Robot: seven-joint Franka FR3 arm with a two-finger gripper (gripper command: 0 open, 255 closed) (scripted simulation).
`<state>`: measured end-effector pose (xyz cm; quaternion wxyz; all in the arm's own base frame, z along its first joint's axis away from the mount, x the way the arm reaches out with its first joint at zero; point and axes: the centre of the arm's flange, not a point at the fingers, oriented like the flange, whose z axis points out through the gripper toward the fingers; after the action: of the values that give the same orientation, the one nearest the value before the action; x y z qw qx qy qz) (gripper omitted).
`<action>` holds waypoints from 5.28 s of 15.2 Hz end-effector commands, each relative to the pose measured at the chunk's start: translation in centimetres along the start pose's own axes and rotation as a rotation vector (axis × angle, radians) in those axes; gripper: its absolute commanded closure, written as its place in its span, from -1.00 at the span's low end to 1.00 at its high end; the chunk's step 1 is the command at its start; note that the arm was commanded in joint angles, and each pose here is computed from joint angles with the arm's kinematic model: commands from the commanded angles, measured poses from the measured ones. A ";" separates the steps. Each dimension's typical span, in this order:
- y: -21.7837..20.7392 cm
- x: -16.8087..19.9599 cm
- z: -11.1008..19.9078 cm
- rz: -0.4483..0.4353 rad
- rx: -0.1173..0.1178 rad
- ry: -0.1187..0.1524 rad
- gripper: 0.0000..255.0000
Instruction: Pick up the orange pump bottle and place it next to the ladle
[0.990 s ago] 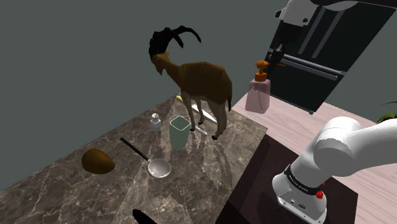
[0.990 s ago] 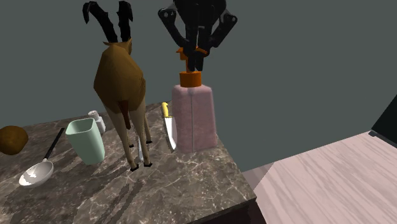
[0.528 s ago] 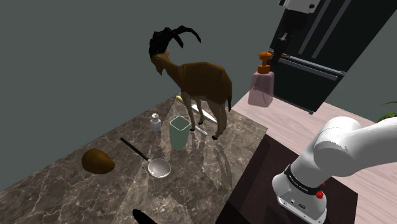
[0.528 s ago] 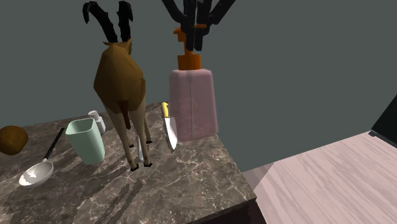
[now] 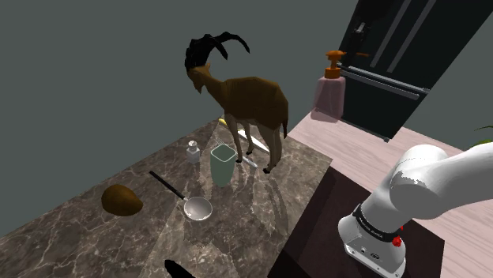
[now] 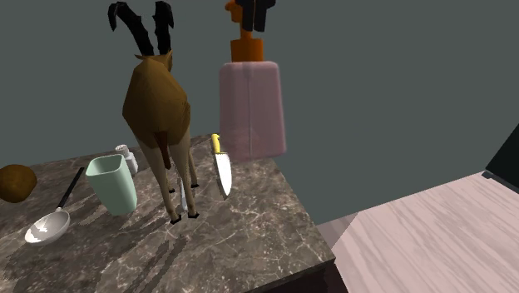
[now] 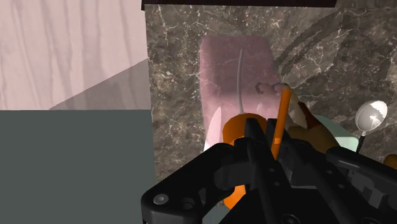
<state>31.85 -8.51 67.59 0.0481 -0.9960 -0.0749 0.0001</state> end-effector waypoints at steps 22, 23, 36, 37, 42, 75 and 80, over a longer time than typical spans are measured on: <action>-20.3 6.4 5.1 0.000 0.000 0.000 1.00; -21.4 6.8 5.6 0.000 0.000 0.000 1.00; -36.7 11.8 11.6 0.000 0.000 0.000 1.00; -37.9 12.2 12.1 0.000 0.000 0.000 1.00; -43.8 14.1 14.4 0.000 0.000 0.000 1.00; -60.2 19.7 31.2 0.000 0.000 0.000 1.00; -60.2 19.7 31.2 0.000 0.000 0.000 1.00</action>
<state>42.09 56.62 42.43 0.0479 -0.9960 -0.0750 0.0003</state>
